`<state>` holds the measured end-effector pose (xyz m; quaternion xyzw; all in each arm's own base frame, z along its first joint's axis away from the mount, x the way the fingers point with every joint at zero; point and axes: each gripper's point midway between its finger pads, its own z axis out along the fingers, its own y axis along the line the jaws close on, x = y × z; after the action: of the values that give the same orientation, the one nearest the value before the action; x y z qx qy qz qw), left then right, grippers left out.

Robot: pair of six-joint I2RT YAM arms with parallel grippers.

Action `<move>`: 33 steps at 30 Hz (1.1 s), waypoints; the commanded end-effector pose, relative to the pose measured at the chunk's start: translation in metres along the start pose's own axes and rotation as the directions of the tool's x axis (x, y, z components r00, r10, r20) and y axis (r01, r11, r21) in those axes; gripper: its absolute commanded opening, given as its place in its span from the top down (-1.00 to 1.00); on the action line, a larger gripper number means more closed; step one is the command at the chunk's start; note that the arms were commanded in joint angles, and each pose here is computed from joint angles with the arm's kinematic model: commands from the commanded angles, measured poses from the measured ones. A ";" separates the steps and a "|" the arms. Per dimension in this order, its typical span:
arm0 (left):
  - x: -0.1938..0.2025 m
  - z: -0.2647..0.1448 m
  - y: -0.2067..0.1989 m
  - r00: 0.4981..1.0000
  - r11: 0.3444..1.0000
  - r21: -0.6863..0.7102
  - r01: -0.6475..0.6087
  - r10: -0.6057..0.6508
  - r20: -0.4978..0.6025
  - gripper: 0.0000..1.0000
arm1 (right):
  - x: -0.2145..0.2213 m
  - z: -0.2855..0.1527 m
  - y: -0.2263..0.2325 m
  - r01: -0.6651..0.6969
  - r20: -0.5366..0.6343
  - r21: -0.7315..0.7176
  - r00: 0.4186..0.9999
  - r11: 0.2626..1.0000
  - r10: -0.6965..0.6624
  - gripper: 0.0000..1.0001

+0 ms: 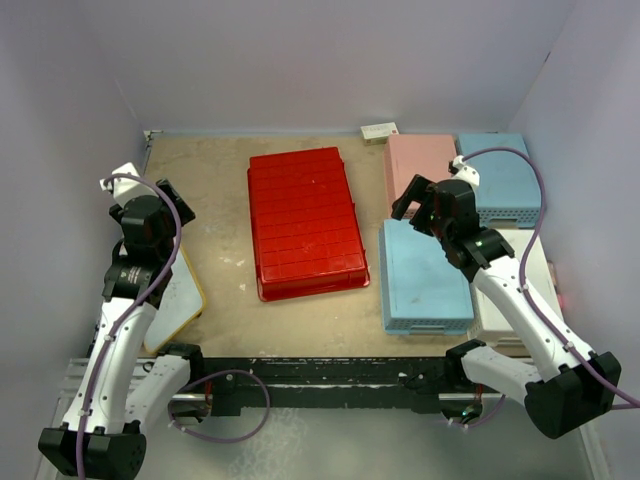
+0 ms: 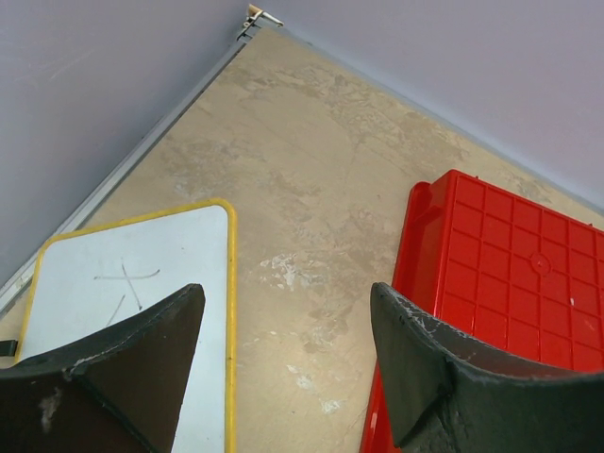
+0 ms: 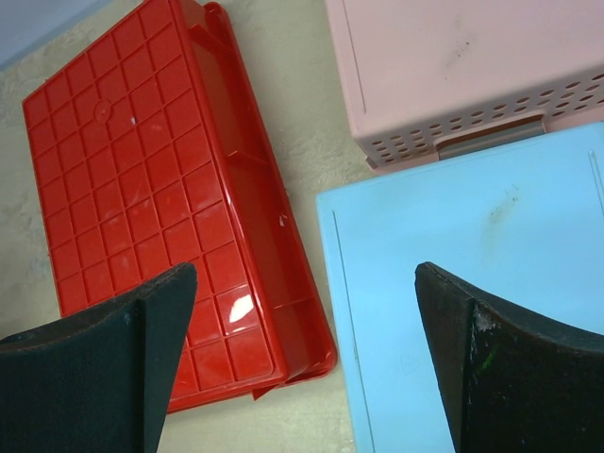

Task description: Turn the large container upside down

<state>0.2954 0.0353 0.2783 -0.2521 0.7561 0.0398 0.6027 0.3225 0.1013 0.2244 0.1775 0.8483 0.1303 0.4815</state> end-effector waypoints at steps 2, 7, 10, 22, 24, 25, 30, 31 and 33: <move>-0.015 0.000 -0.005 0.998 1.000 0.013 0.013 -0.014 0.055 -0.36 | -0.013 -0.001 0.007 -0.024 0.047 -0.023 0.999 0.999 0.025 -0.99; -0.016 0.000 -0.006 0.998 1.000 0.015 0.013 -0.013 0.053 -0.36 | -0.014 -0.002 0.008 -0.025 0.050 -0.027 0.998 0.999 0.027 -0.99; -0.017 0.000 -0.008 0.998 1.000 0.027 0.013 -0.014 0.055 -0.37 | -0.015 -0.002 0.009 -0.024 0.053 -0.028 0.998 0.999 0.026 -0.99; -0.020 0.002 -0.010 0.996 0.998 0.029 0.046 -0.048 0.068 -0.38 | -0.013 -0.001 0.007 -0.020 0.051 -0.020 0.998 1.000 0.021 -0.99; -0.019 0.003 -0.009 0.996 0.998 0.024 0.053 -0.054 0.069 -0.38 | -0.013 -0.001 0.006 -0.020 0.050 -0.018 0.999 1.000 0.020 -0.99; -0.018 0.003 -0.009 0.996 0.998 0.021 0.054 -0.055 0.067 -0.38 | -0.013 -0.001 0.006 -0.020 0.051 -0.016 0.999 1.000 0.021 -0.99; -0.018 0.004 -0.008 0.996 0.998 0.014 0.060 -0.061 0.070 -0.39 | -0.013 -0.001 0.005 -0.018 0.052 -0.015 0.998 1.000 0.019 -0.99; -0.018 0.004 -0.008 0.996 0.998 0.015 0.061 -0.061 0.071 -0.38 | -0.013 0.000 0.005 -0.019 0.051 -0.014 0.999 1.000 0.019 -0.99; -0.017 0.004 -0.007 0.996 0.998 0.008 0.061 -0.062 0.069 -0.38 | -0.012 0.000 0.005 -0.019 0.049 -0.013 0.999 1.000 0.020 -0.99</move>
<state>0.3013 0.0350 0.2843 -0.2583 0.7454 0.0335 0.6136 0.3234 0.1017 0.2255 0.1775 0.8468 0.1319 0.4837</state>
